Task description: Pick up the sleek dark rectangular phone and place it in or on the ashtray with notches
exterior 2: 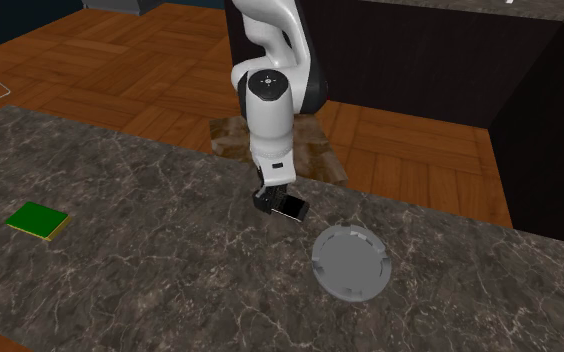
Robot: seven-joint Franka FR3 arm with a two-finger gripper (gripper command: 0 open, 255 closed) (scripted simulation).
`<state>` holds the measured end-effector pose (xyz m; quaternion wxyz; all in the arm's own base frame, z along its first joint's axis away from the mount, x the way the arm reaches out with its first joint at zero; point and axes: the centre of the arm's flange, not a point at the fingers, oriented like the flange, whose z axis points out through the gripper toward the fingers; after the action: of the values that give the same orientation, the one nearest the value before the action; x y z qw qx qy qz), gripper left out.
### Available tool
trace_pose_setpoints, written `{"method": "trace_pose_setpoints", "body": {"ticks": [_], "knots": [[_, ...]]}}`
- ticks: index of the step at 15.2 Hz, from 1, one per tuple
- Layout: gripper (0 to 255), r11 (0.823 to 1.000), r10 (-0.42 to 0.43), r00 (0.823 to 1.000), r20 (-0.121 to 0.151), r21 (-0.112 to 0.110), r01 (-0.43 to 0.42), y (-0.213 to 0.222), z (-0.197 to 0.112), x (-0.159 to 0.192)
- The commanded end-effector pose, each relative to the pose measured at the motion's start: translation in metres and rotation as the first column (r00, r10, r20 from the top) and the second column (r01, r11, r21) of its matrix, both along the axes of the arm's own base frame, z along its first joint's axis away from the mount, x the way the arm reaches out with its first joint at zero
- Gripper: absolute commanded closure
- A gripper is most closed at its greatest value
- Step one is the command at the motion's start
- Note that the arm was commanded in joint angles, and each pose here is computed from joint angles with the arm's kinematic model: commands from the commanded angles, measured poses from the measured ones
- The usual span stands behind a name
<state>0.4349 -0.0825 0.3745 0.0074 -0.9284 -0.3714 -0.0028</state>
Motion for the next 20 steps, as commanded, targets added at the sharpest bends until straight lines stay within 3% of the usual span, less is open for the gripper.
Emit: {"method": "trace_pose_setpoints", "body": {"ticks": [1, 11, 20], "knots": [[255, 1.000, 0.000, 1.000, 0.000, 0.000, 0.000, 0.000, 0.010, 0.000], [255, 1.000, 0.000, 1.000, 0.000, 0.000, 0.000, 0.000, 0.061, 0.000], [255, 1.000, 0.000, 1.000, 0.000, 0.000, 0.000, 0.065, 0.065, 0.099]]}}
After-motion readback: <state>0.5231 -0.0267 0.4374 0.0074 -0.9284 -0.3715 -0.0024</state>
